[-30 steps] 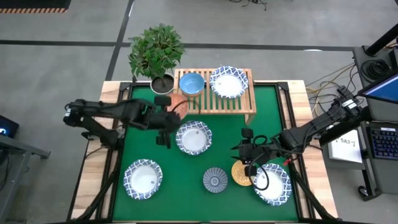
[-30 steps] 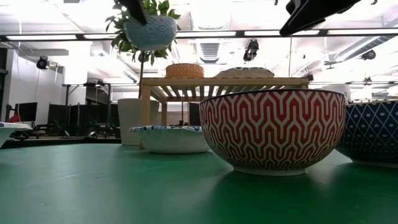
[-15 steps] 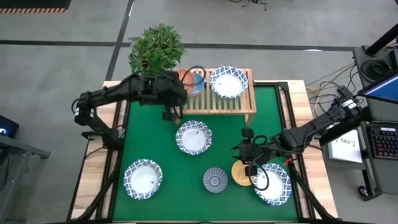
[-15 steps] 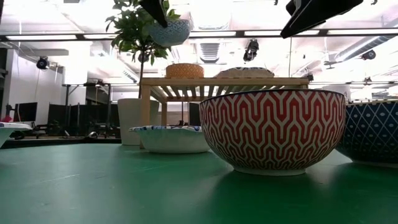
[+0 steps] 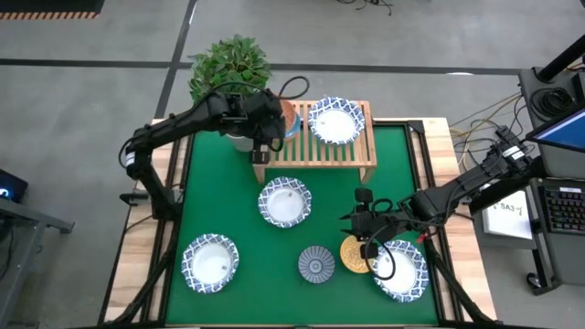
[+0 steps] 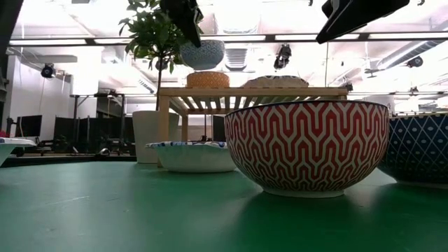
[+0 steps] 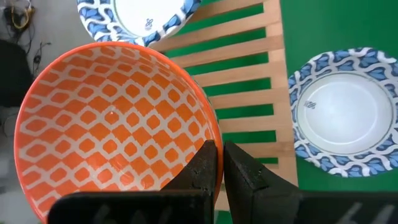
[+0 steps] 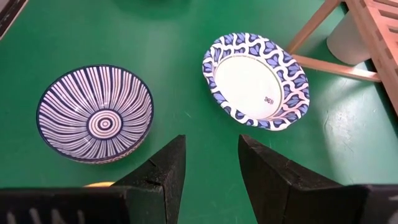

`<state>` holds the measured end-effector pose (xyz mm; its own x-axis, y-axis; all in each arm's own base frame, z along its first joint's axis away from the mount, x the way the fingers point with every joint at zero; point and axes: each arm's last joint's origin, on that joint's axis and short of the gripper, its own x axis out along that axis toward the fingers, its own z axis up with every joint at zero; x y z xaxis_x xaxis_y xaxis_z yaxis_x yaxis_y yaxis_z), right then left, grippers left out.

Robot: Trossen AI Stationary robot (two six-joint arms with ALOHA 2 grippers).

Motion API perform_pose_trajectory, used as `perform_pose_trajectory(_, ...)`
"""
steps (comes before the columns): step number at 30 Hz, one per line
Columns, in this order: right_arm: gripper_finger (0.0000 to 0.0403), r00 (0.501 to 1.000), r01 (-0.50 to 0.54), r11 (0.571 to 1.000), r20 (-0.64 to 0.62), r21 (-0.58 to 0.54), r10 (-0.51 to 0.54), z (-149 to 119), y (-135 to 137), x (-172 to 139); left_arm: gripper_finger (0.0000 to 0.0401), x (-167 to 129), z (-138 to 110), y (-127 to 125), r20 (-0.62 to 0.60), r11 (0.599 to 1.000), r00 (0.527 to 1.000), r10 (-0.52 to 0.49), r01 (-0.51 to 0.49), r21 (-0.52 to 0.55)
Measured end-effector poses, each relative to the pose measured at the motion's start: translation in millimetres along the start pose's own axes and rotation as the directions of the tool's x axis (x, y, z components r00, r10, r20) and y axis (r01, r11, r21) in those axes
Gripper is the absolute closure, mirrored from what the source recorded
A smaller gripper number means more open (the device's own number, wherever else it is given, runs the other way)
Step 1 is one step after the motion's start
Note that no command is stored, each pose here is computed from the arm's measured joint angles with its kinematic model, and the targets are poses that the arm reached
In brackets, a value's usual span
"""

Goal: Place and stack bowls onto a shelf
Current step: Stack the orange patterned bowl on top of the light blue patterned bowl on the shelf

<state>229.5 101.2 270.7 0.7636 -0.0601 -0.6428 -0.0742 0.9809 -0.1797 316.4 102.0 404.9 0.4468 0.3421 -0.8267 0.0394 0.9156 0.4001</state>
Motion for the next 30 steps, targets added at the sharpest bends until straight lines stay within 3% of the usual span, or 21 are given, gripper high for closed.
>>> perform_pose_trajectory(16,0.0266,1.0,0.0,1.0,-0.001,0.008,0.0,0,0,0,0.0401,26,-1,15,-0.035,1.0,0.999,0.0,-0.001,-0.018)
perform_pose_trajectory(20,0.0266,1.0,0.0,1.0,-0.001,0.008,0.0,0,0,0,0.0401,28,-4,19,-0.005,0.998,0.999,-0.05,0.05,-0.047)
perform_pose_trajectory(30,0.0266,1.0,0.003,1.0,0.0,0.01,-0.003,0,0,0,0.0401,30,-6,25,0.009,0.993,0.998,-0.068,0.069,-0.096)
